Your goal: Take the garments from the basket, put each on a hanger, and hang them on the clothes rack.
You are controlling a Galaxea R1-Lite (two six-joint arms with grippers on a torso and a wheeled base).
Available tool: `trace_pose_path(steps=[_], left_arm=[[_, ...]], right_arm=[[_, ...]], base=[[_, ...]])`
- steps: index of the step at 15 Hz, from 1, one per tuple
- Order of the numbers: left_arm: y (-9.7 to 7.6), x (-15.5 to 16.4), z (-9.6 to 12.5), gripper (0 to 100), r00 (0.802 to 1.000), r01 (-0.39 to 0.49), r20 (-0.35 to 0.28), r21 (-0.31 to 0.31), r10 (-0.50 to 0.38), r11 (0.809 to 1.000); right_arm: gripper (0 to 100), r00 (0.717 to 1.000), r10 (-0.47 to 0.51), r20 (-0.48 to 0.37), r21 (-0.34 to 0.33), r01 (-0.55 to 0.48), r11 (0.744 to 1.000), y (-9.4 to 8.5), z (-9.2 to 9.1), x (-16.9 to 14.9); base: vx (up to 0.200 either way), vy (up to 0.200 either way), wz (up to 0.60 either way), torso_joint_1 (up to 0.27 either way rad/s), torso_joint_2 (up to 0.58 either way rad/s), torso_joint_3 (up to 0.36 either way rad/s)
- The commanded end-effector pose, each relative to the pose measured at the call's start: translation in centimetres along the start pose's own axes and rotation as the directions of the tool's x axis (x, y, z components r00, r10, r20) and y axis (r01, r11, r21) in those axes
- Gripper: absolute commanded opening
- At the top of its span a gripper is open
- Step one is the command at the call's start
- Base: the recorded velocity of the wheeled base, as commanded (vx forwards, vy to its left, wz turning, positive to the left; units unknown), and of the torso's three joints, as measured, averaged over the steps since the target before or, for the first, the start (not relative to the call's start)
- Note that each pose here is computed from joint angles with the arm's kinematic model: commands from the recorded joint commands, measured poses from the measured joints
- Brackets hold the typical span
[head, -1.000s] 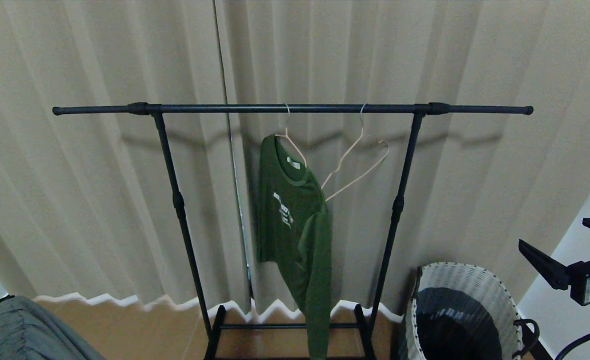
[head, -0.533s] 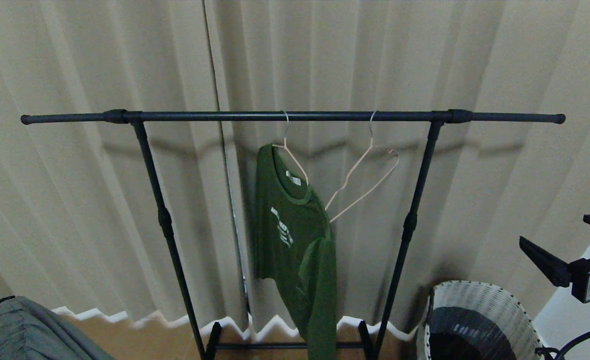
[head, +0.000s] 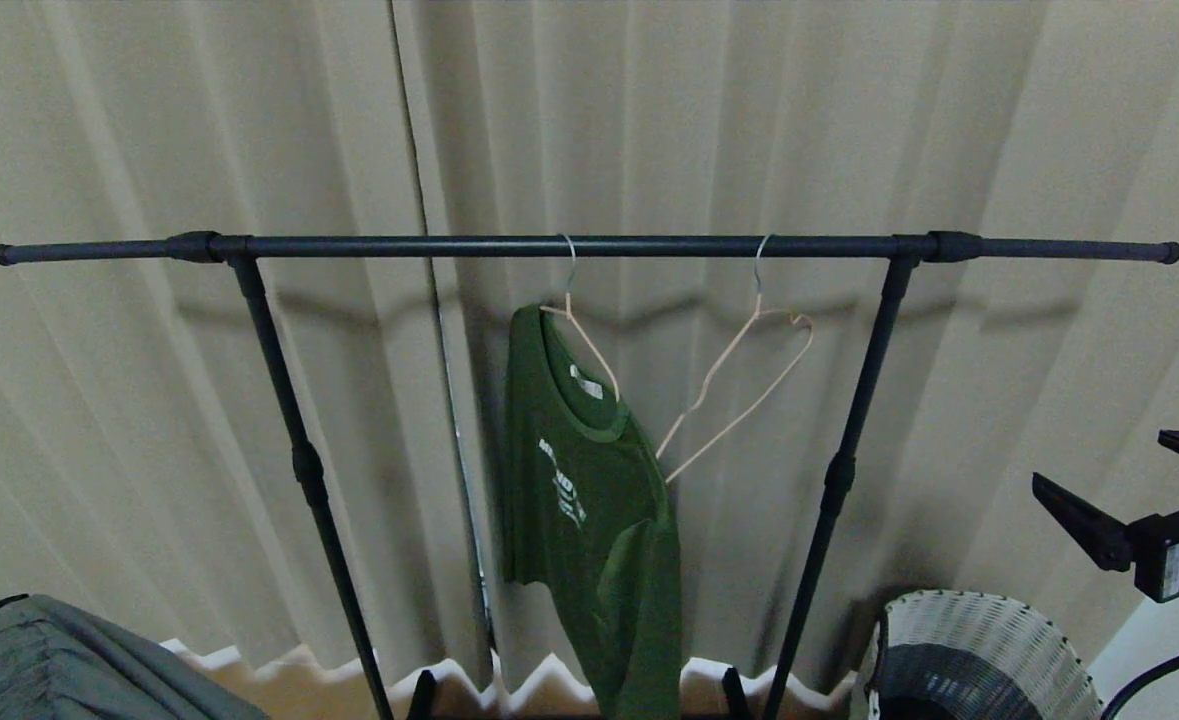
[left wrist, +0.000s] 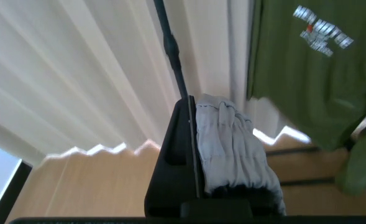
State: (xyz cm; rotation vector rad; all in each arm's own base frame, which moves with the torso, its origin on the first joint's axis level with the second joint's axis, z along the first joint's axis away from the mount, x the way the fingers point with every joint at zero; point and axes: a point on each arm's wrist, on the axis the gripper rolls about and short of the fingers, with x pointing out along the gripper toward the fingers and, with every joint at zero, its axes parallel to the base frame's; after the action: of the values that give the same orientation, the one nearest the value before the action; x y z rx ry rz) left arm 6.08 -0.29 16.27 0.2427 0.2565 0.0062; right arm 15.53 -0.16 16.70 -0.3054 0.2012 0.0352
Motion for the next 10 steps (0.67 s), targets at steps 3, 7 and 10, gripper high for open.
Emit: trace_pose_path(steps=[3,7,10], left_arm=[[0.02,0.09,0.14,0,1.000,-0.001,-0.001,0.000,0.001,1.000],[0.02,0.07,0.10,0,1.000,-0.001,-0.001,0.000,0.001,1.000],[-0.04,0.07,-0.11,0,1.000,0.003,-0.006,0.002,-0.003,1.000]], right_arm=[[100,1.000,0.003,-0.003,-0.001,-0.003,1.000,0.00,0.07,0.20],[100,1.000,0.005,-0.002,0.001,-0.005,1.000,-0.08,0.33,0.60],[100,1.000,0.006,-0.005,0.009,-0.006,1.000,-0.13,0.39,0.95]], base=[[0.000,0.067,0.00,0.001,0.00,-0.001],[0.000,0.200,0.00,0.004,0.00,0.001],[0.000,0.133,0.00,0.002,0.00,-0.003]])
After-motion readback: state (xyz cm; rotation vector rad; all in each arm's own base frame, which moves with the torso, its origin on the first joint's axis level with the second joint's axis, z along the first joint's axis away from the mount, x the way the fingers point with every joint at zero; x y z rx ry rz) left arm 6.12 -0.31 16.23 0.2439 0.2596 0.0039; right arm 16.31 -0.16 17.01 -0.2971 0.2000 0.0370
